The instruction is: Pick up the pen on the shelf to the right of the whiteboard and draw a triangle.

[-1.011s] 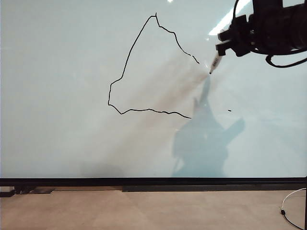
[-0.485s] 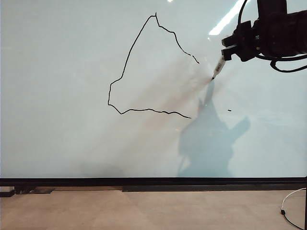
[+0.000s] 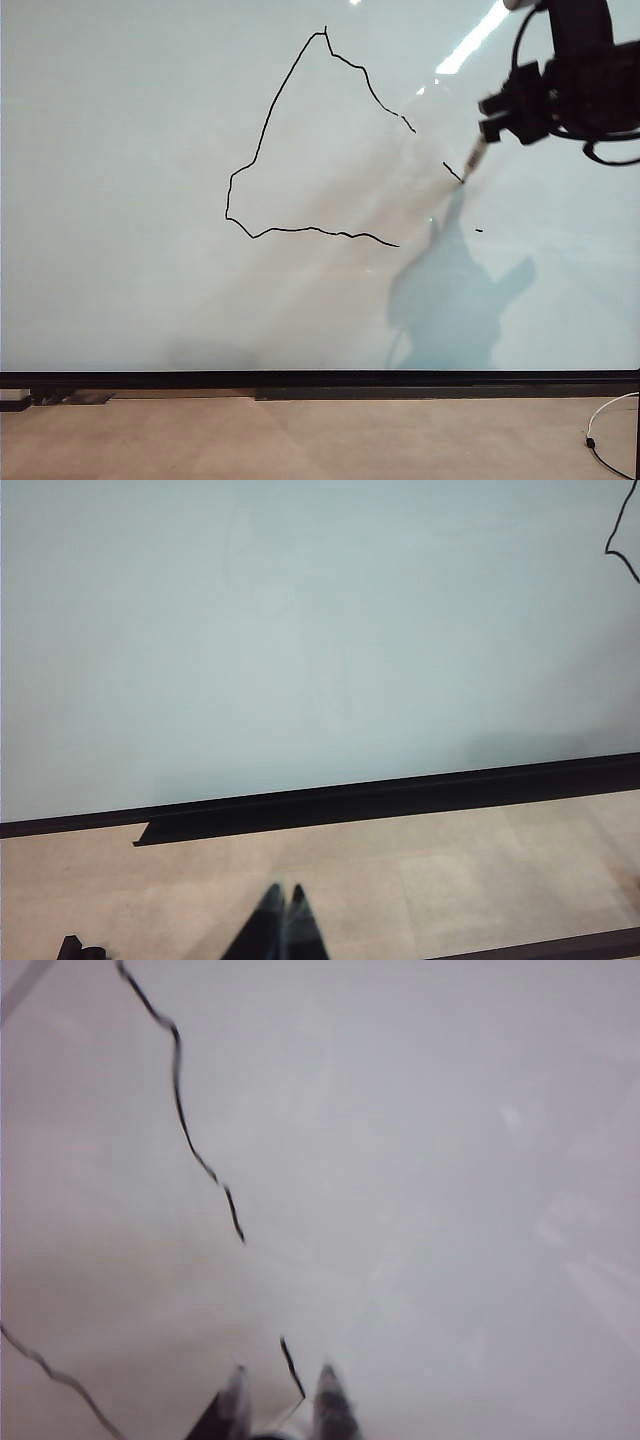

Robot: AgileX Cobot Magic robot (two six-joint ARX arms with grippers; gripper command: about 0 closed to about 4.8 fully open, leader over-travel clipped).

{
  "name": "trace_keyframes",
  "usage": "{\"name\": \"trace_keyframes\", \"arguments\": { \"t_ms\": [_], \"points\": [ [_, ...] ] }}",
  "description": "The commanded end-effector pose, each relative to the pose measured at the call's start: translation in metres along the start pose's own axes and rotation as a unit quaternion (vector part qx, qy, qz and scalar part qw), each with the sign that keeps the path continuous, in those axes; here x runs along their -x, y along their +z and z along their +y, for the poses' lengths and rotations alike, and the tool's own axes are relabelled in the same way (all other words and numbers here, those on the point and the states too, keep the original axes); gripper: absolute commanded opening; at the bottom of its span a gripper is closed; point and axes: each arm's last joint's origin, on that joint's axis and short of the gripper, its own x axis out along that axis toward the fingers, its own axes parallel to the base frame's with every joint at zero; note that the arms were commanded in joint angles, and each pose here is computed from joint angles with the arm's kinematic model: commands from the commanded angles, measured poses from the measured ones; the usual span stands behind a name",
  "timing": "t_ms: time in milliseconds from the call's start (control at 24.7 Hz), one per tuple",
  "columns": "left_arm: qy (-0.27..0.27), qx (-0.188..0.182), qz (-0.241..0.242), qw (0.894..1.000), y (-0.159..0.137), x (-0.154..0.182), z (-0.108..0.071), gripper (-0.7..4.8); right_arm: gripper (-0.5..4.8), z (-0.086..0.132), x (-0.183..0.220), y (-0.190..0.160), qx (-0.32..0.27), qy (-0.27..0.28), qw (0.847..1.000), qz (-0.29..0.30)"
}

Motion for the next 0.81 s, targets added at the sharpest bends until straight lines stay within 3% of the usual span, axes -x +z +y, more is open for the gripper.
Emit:
{"name": "trace_keyframes", "arguments": {
  "t_ms": [40, 809],
  "points": [
    [-0.001, -0.001, -0.005, 1.0, 0.002, 0.0, 0.0, -0.05, -0.03, -0.003, 0.005, -0.004, 0.001, -0.009, 1.0, 0.006],
    [-0.001, -0.001, -0.005, 1.0, 0.002, 0.0, 0.0, -0.05, -0.03, -0.008, 0.007, -0.045, -0.015, -0.022, 0.999, 0.036]
  ]
}}
